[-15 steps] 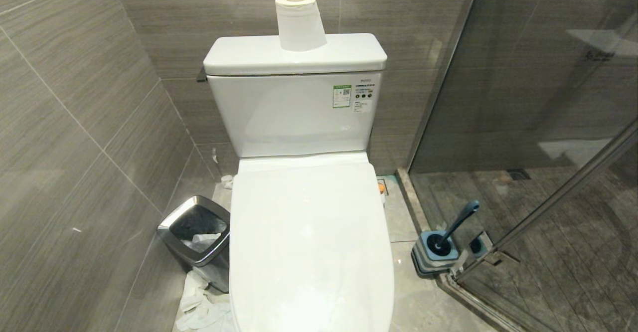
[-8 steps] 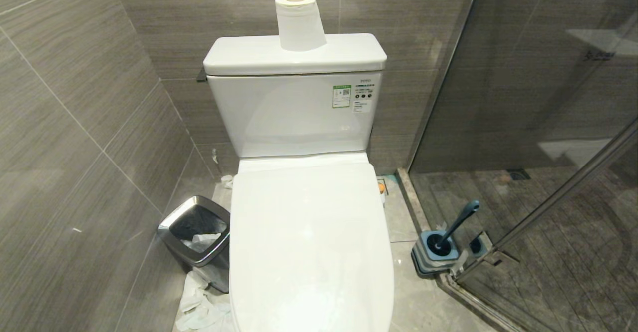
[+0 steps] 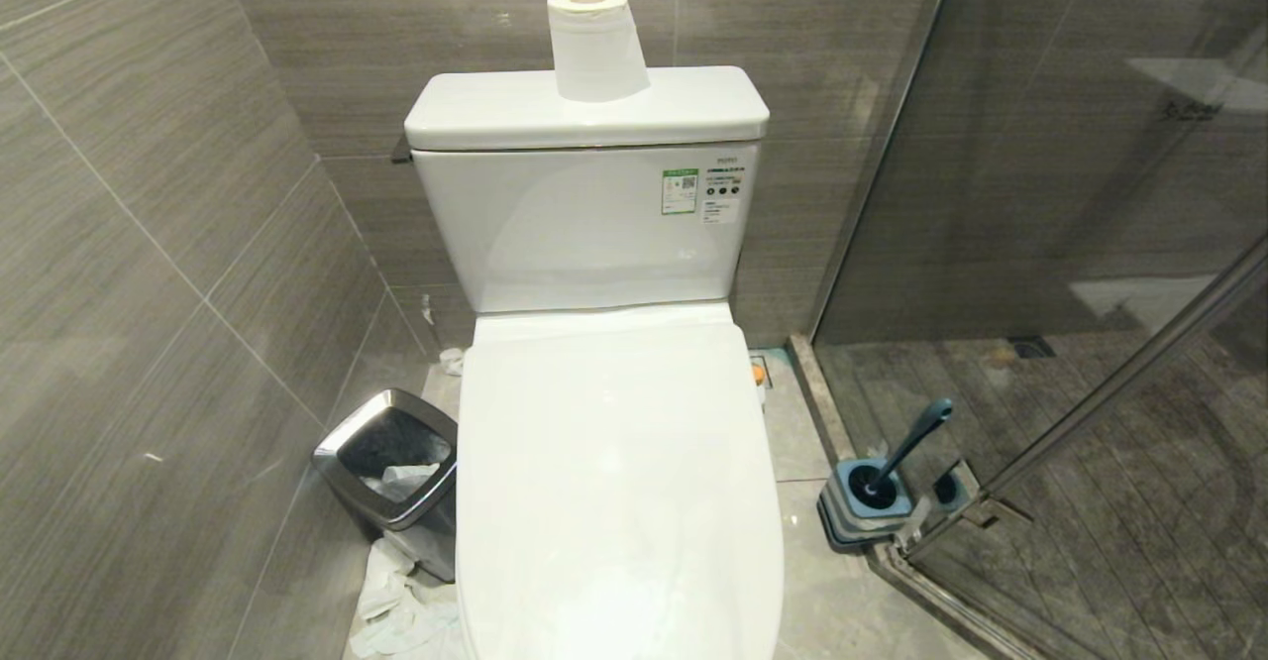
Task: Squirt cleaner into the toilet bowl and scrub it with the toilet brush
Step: Use the left hand to lift the toilet lid slightly
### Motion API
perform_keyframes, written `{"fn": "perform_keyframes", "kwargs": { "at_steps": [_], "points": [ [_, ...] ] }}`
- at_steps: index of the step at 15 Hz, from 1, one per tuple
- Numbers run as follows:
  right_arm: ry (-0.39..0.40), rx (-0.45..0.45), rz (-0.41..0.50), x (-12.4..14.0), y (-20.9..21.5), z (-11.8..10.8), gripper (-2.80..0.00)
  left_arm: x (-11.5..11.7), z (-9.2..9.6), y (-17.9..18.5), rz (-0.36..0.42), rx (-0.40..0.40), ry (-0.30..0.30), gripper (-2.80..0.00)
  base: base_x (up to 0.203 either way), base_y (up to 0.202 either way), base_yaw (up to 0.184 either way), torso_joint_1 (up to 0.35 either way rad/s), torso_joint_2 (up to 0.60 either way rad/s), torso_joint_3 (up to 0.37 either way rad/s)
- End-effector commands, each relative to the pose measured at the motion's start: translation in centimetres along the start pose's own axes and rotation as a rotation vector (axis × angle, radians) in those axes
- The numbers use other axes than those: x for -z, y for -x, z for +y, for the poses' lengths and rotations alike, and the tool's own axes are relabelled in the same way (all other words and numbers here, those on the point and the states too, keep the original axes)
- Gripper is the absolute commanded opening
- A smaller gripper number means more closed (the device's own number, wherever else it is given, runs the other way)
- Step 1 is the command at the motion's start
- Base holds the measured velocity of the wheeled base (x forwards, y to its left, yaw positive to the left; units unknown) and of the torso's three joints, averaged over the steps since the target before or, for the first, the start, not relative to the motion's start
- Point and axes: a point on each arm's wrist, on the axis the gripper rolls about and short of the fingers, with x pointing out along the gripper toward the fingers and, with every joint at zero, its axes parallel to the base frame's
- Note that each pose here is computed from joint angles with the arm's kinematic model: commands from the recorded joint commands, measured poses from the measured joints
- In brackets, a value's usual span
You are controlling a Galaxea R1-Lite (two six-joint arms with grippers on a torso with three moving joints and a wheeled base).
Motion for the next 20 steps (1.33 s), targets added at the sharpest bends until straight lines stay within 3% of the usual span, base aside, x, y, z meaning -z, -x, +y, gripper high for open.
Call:
{"fn": "perform_keyframes", "kwargs": {
  "at_steps": [1,2,4,6,9,12,15,20],
  "points": [
    [0.001,-0.001,0.001,0.0,0.0,0.0,-2.80,-1.2,0.2,-5.5,0.161,0.074,0.035,-2.80,0.000,0.000,0.000,0.000,0.00,0.000],
    [0.001,-0.001,0.003,0.0,0.0,0.0,-2.80,-1.6,0.3,-7.3,0.201,0.108,0.080,-2.80,0.000,0.000,0.000,0.000,0.00,0.000],
    [0.001,-0.001,0.002,0.0,0.0,0.0,-2.80,-2.3,0.2,-11.9,0.292,0.186,0.253,-2.80,0.000,0.000,0.000,0.000,0.00,0.000],
    [0.001,-0.001,0.001,0.0,0.0,0.0,-2.80,-2.1,0.4,-16.4,0.333,0.296,0.396,-2.80,0.000,0.000,0.000,0.000,0.00,0.000],
    [0.001,-0.001,0.001,0.0,0.0,0.0,-2.80,0.0,2.0,-22.5,0.326,0.522,0.551,-2.80,0.000,0.000,0.000,0.000,0.00,0.000],
    [0.001,-0.001,0.001,0.0,0.0,0.0,-2.80,3.0,4.5,-25.7,0.375,0.739,0.709,-2.80,0.000,0.000,0.000,0.000,0.00,0.000],
    [0.001,-0.001,0.001,0.0,0.0,0.0,-2.80,5.9,7.1,-26.6,0.394,0.731,0.774,-2.80,0.000,0.000,0.000,0.000,0.00,0.000],
    [0.001,-0.001,0.001,0.0,0.0,0.0,-2.80,7.3,6.4,-26.7,0.408,0.748,0.724,-2.80,0.000,0.000,0.000,0.000,0.00,0.000]
  ]
}}
